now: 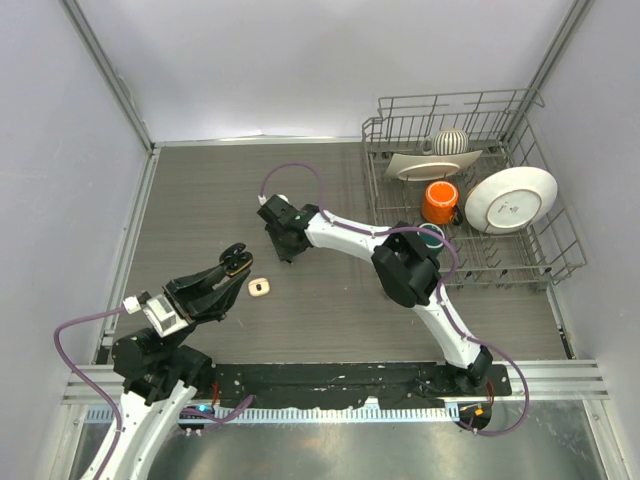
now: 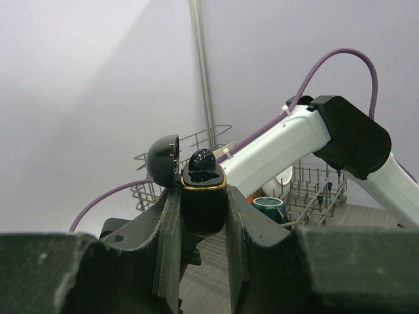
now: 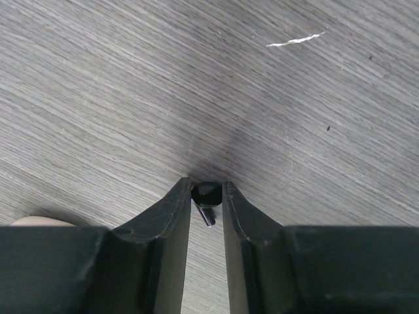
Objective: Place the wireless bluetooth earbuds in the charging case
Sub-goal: Pick up the earbud from the center of the board.
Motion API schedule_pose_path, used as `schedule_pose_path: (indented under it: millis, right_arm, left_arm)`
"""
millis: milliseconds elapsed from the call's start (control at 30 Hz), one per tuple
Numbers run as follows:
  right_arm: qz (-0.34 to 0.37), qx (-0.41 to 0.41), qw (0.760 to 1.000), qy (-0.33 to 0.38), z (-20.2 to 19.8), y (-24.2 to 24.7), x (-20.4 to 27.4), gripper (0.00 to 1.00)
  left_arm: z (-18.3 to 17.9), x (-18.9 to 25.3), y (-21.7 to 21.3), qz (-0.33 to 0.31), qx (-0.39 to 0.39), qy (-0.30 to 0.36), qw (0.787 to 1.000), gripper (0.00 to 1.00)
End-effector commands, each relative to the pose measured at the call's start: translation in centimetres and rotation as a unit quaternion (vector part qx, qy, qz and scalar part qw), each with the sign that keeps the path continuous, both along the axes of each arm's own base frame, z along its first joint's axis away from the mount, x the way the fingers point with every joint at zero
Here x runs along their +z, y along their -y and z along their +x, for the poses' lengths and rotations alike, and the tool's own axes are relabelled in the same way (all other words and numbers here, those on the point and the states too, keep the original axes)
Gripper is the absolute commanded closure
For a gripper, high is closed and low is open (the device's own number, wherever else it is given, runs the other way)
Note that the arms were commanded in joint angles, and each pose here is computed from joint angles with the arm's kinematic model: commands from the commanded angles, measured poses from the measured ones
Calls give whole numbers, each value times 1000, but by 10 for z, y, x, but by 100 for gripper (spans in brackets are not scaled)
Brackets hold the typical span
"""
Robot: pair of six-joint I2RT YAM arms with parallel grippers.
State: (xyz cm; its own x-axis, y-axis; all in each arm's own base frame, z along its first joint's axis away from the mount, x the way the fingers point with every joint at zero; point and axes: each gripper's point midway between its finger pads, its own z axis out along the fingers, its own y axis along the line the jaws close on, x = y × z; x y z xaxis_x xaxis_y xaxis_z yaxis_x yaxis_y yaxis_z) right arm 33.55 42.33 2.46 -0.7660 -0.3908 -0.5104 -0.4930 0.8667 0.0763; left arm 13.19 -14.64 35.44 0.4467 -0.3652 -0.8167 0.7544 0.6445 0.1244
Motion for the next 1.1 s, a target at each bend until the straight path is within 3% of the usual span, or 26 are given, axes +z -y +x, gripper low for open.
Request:
schedule_pose_path:
  millis: [0, 100, 400, 633, 867, 1067]
  right_arm:
    - [-11, -13, 1000, 2, 3, 1, -7, 73]
    - [-12, -14, 1000, 2, 2, 1, -7, 76]
    - [6, -26, 999, 20, 5, 3, 10, 95]
    - [46, -52, 997, 47, 3, 11, 35, 99]
    - [159, -94, 979, 87, 0, 13, 84, 99]
    - [286, -146, 935, 150, -1, 28, 154, 99]
  left_arm:
    - [-10, 12, -7, -20, 4, 23, 1000, 100]
    - [-10, 12, -7, -19, 4, 23, 1000, 100]
    - [-9, 12, -7, -19, 5, 22, 1000, 100]
    - [-9, 13, -8, -22, 7, 21, 1000, 100]
    - [-8, 15, -10, -26, 11, 22, 999, 100]
    - [-6, 14, -12, -36, 15, 19, 999, 100]
